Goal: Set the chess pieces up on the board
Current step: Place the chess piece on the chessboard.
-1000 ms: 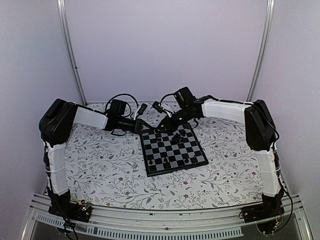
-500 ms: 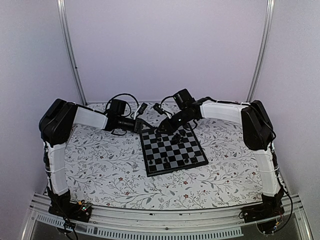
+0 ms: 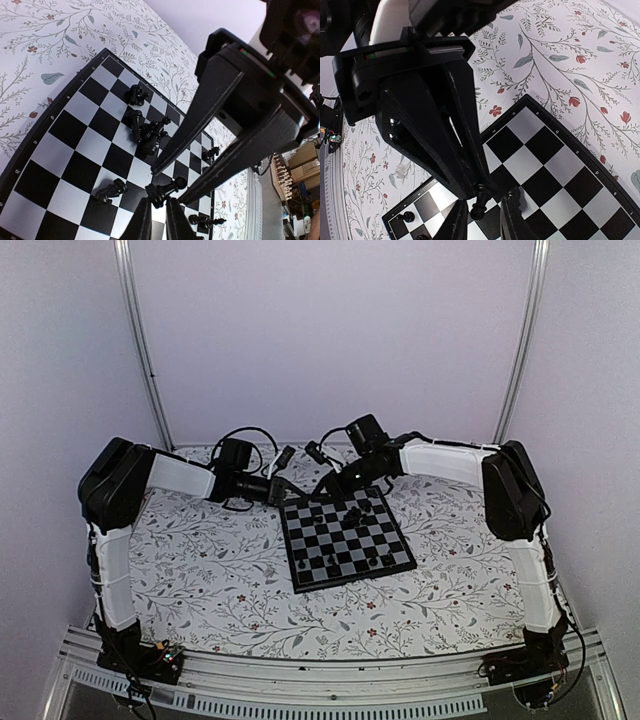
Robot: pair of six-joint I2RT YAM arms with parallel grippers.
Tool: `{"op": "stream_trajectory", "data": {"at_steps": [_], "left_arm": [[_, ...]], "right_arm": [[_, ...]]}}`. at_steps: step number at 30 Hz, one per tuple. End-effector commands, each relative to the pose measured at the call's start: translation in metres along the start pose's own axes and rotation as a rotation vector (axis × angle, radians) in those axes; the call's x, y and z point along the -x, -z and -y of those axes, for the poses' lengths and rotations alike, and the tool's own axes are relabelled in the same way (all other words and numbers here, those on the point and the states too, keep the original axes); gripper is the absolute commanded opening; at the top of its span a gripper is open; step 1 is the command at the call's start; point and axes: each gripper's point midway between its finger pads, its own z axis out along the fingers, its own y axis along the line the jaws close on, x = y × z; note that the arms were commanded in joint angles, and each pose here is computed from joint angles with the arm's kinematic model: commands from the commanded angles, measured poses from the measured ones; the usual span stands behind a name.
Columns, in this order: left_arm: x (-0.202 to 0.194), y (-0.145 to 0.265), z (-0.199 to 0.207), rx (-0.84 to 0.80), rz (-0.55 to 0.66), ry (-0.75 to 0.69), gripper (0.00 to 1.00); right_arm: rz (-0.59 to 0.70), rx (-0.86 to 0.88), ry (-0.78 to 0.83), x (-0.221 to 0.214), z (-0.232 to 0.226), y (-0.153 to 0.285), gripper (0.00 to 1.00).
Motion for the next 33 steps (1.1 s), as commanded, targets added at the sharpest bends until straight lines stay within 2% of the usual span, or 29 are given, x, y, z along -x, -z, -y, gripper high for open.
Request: {"op": "stream_trajectory", "data": {"at_steps": [1,13,19,23,27,33], "left_arm": [[-0.002,-0.004,0.007,-0.045,-0.008,-0.012,0.13],[-0.005,-0.007,0.009,-0.067,-0.022,-0.011,0.14],[0.0,-0.005,0.008,-0.042,-0.015,-0.011,0.24],[0.011,0.002,0.01,0.021,-0.014,-0.011,0.27],[0.032,0.018,0.013,0.161,-0.014,-0.018,0.29],[0.083,0.036,0.031,0.315,0.01,-0.123,0.31]], "right_arm": [[0.012,-0.018,-0.002,0.004,0.008,-0.005,0.23],[0.044,-0.044,0.029,0.019,0.011,0.0,0.09],[0.025,-0.069,0.045,0.01,0.015,0.011,0.02],[0.007,-0.117,0.072,0.001,0.018,0.04,0.01],[-0.047,-0.178,0.114,-0.018,0.019,0.079,0.0],[-0.168,-0.269,0.161,-0.071,0.015,0.126,0.0]]}}
